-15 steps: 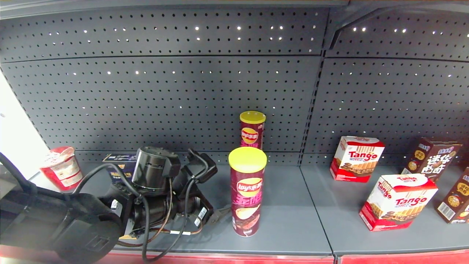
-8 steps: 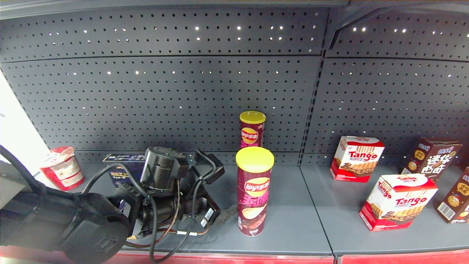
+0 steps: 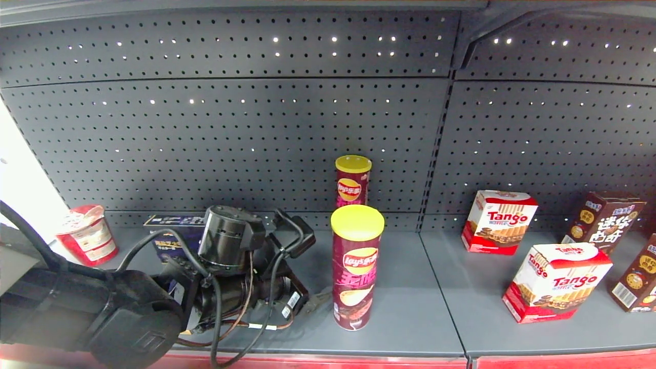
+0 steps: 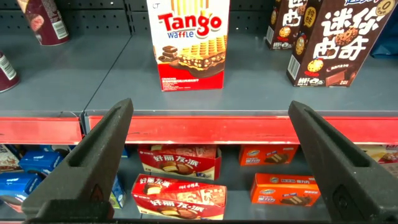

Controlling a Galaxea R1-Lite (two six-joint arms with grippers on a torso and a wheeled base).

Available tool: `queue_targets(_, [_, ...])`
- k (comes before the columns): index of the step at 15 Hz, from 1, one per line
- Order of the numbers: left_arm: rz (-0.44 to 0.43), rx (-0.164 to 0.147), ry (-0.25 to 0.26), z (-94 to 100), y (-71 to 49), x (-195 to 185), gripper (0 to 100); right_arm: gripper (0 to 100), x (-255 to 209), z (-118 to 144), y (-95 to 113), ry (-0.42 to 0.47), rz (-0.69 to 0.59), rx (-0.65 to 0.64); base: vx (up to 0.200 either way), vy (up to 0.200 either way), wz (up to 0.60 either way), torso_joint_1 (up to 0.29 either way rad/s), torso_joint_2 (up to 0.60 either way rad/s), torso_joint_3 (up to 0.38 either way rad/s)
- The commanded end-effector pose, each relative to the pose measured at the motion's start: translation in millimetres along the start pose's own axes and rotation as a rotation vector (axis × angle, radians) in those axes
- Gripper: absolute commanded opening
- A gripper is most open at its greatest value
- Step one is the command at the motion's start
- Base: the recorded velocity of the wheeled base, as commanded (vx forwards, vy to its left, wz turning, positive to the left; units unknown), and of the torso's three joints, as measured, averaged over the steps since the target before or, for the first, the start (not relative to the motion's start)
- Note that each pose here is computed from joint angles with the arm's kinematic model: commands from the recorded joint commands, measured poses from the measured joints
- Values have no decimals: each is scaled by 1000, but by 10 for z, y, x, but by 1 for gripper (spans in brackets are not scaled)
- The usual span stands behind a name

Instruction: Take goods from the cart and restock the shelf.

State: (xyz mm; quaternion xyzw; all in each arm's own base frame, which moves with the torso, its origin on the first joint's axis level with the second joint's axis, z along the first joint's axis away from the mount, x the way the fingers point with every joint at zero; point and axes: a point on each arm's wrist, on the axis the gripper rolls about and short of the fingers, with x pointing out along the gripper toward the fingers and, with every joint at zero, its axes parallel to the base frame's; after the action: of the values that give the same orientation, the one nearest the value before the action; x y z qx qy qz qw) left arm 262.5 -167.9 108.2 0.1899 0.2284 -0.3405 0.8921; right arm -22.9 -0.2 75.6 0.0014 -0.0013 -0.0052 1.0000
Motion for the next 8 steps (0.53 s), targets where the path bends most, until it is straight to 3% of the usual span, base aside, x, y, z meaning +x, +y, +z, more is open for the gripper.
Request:
queue_targets(1, [-4, 1, 2, -3, -16, 7, 100, 100, 1, 1, 0, 1, 0, 0, 0, 0, 0, 0, 0, 0])
queue_targets(4, [-10, 2, 10, -22, -40, 14, 100, 100, 1, 1, 0, 1, 0, 0, 0, 0, 0, 0, 0, 0])
queue_targets(7, [19, -32, 5, -12, 2, -33, 100, 100, 1, 1, 0, 1, 0, -1, 0, 0, 0, 0, 0, 0])
queue_targets(8, [43, -39, -24, 48, 42, -119, 100, 100, 1, 1, 0, 1, 0, 0, 0, 0, 0, 0, 0, 0])
